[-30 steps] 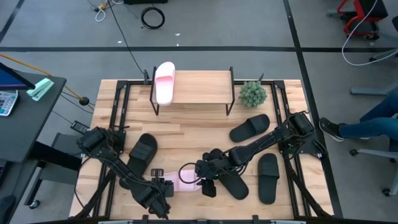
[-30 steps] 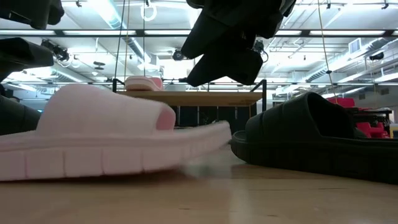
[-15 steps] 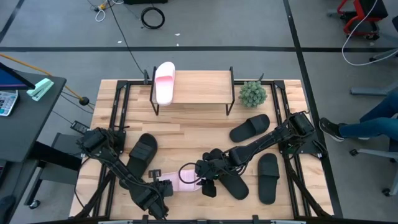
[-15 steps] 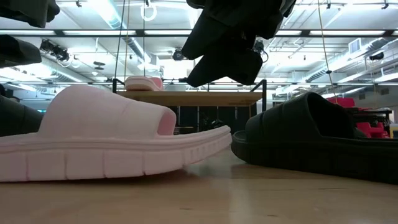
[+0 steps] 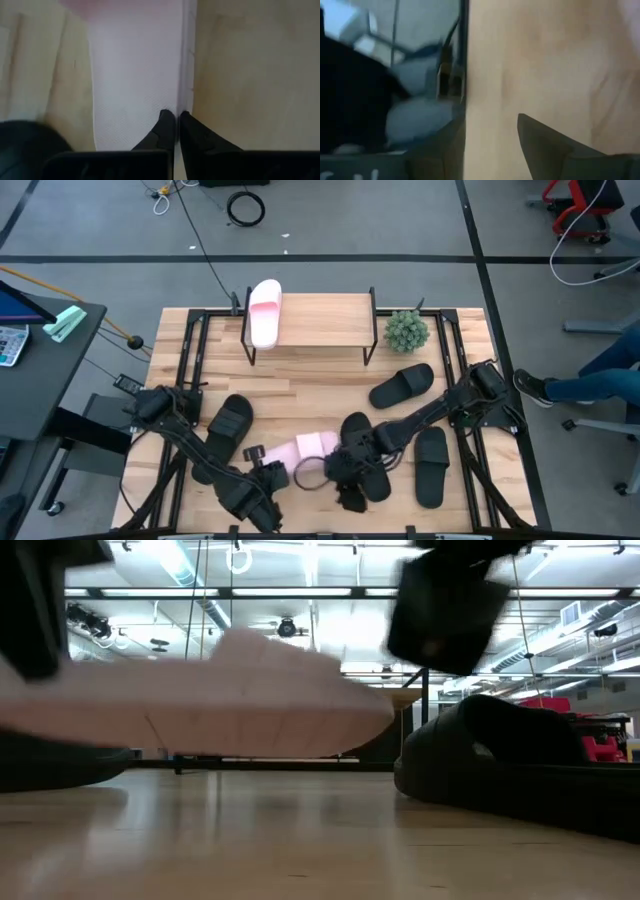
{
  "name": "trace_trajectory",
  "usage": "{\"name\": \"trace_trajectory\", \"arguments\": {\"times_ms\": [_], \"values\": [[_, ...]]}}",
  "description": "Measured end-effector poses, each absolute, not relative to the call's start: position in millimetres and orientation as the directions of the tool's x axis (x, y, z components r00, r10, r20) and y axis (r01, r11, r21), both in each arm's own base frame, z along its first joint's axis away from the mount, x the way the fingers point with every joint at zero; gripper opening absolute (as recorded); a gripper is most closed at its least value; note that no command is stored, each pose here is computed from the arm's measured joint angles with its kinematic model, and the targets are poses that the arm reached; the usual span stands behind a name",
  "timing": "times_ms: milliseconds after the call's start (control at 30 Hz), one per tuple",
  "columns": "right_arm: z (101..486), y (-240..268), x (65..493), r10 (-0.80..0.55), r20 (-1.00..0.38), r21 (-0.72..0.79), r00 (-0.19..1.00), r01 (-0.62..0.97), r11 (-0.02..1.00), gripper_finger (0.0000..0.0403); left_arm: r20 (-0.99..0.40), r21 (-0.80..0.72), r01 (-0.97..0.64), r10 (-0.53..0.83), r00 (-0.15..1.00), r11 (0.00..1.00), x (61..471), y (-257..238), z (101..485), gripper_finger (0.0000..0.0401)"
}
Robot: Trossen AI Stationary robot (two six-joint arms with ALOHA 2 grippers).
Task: Pick and place slides into the shelf
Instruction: Put the pink slipper on the shelf
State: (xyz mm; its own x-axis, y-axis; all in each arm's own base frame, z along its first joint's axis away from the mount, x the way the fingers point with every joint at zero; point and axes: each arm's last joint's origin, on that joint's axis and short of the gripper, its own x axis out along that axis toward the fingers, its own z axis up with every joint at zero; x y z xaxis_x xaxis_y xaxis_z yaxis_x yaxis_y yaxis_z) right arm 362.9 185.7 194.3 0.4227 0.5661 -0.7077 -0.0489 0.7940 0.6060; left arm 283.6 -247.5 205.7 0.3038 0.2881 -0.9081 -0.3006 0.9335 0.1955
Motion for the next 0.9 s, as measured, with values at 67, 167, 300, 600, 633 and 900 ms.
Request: {"name": "trace_trajectory", "arguments": {"times_ms": [67,167,300,600,633,900], "values": [[198.2,196.9,354.2,0.591,-0.706,0.614,0.391,-0.077,0.785,0.0185,-0.908,0.190,-0.329,0.294,0.300,0.925,289.2,-244.4,221.1,0.0013],[202.9,212.9,340.1,0.591,-0.720,0.592,0.364,-0.122,0.797,0.0185,-0.902,0.163,-0.367,0.290,0.321,0.916,297.1,-241.0,249.9,0.0012],[209.5,230.0,325.9,0.568,-0.728,0.548,0.383,-0.171,0.819,0.0185,-0.903,0.124,-0.413,0.275,0.330,0.902,297.2,-238.9,290.9,0.0012],[215.0,249.4,309.2,0.516,-0.739,0.471,0.433,-0.216,0.855,0.0185,-0.827,0.082,-0.582,0.381,0.414,0.809,312.0,-192.2,353.6,0.0014],[214.8,250.7,307.9,0.516,-0.741,0.470,0.430,-0.217,0.855,0.0185,-0.820,0.094,-0.589,0.398,0.412,0.803,314.9,-184.1,355.8,0.0012],[214.2,253.5,304.5,0.513,-0.748,0.464,0.421,-0.221,0.858,0.0185,-0.782,0.169,-0.734,0.543,0.307,0.658,351.2,-97.3,356.4,0.0021]]}}
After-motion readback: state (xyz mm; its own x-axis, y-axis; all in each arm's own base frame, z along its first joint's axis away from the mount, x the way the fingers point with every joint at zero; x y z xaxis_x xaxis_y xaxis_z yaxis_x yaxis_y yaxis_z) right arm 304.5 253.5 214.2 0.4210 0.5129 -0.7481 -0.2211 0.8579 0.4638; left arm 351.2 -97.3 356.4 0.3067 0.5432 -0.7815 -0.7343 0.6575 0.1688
